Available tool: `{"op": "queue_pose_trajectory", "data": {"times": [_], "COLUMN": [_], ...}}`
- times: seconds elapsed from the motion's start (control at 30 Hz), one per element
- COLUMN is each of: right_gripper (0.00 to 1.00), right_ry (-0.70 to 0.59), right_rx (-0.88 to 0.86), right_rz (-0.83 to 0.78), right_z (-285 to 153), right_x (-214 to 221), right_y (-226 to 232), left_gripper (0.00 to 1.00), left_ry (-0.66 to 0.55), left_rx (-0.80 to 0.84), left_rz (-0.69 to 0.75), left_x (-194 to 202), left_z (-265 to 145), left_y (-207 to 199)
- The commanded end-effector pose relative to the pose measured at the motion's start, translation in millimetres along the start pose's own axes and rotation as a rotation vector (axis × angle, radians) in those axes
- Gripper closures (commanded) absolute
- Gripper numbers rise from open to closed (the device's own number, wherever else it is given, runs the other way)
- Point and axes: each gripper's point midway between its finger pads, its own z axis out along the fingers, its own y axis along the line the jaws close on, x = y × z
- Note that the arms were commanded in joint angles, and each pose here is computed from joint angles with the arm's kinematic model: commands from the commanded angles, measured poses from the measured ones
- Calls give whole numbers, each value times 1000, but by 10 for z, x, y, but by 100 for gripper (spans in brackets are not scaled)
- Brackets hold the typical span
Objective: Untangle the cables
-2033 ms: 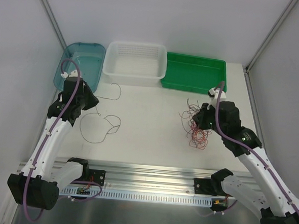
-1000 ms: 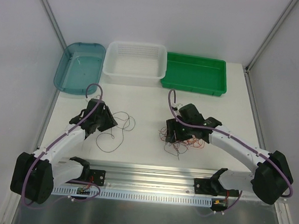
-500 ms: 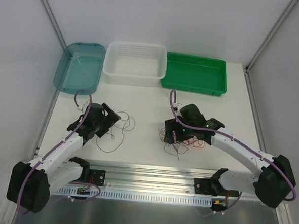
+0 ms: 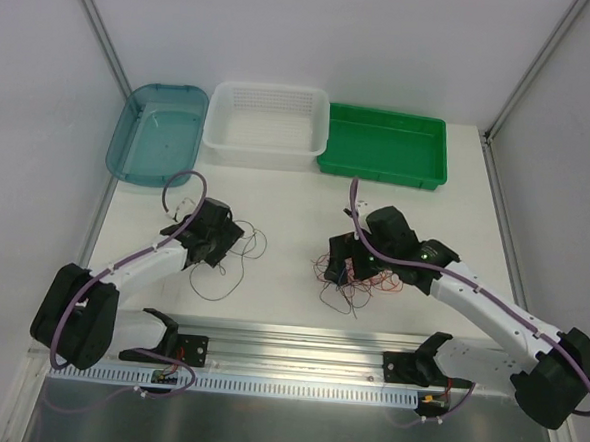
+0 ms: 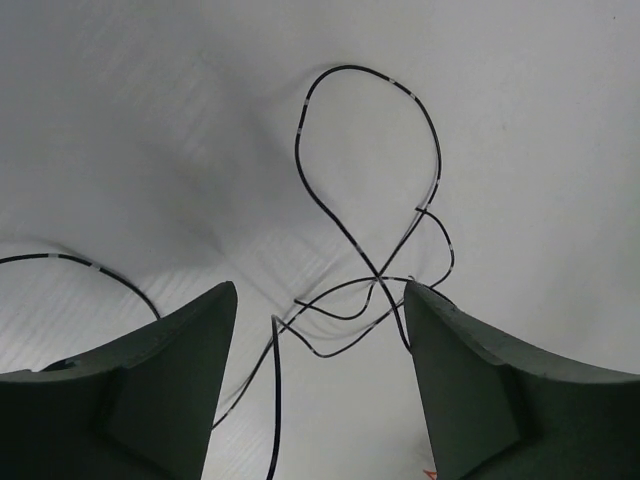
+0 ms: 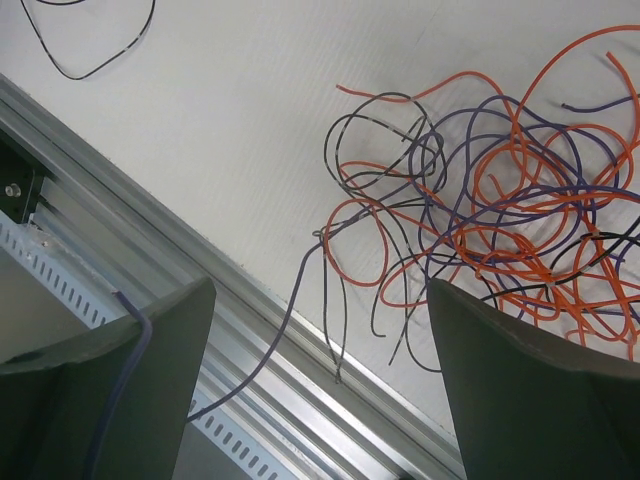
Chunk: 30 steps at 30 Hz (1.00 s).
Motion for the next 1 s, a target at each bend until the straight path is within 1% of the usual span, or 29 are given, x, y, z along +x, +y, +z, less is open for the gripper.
{"op": "queue_pose_trajectory", "data": {"times": [0.0,0.03,0.17,0.2,0.23,0.27,0.37,0.4,0.47,0.5,0.53,0.57,0.6,0.63,0.67,0.7,0.73,0.8,0.83,0.87,0.9,0.97], "right_gripper": [9,9,8,9,9,9,9,9,9,9,9,9,8,8,8,8,7,6,6,5,5,5], "right_ry": [-11,-12,-13,-14,-15,-14,-13,-13,-15,-17,-19,-20,-16,-27,-33,-33,-37,-41,-42,-51,-54,-53], "right_rx": [-15,-19,-16,-14,-9,-6,-5,-7,-6,-1,6,9,15,22,26,30,36,36,38,35,36,41], "right_rz": [-33,-35,-39,-39,-41,-42,-43,-48,-53,-59,-59,-58,-58,-85,-86,-87,-86,-88,-82,-82,-84,-79], "right_z": [-86,-101,-111,-110,-107,-105,-103,-109,-137,-152,-184,-204,-230,-252,-279,-300,-313,-350,-360,-382,-385,-381], "right_x": [25,34,72,84,86,95,99,98,89,81,75,76,89,66,65,71,66,70,70,67,73,107], "right_y": [26,31,12,4,-11,-16,-23,-16,-12,-22,-28,-30,-39,-52,-60,-63,-74,-68,-71,-65,-68,-87], "left_gripper": [33,45,73,89,96,100,100,100,100,100,100,100,100,100,100,100,100,100,100,100,100,100], "left_ry": [-70,-81,-73,-69,-63,-59,-76,-85,-117,-130,-159,-177,-201,-242,-257,-281,-310,-322,-358,-390,-435,-500], "left_rx": [15,2,-17,-17,-16,-8,46,62,137,152,209,234,259,323,349,367,415,448,499,494,507,477], "left_rz": [-40,-37,-38,-37,-35,-28,11,52,85,139,152,174,245,273,311,386,404,447,448,470,476,528], "left_x": [-114,-118,-76,-60,-48,-40,-111,-147,-274,-328,-449,-517,-587,-731,-799,-882,-1022,-1229,-1391,-1566,-1734,-1971], "left_z": [41,71,107,106,106,87,-21,-60,-246,-317,-500,-607,-709,-936,-1038,-1130,-1327,-1444,-1650,-1697,-1815,-1840], "left_y": [-186,-165,-106,-103,-103,-112,-260,-304,-554,-607,-824,-928,-1023,-1278,-1384,-1471,-1684,-1821,-2004,-2022,-2160,-2216]}}
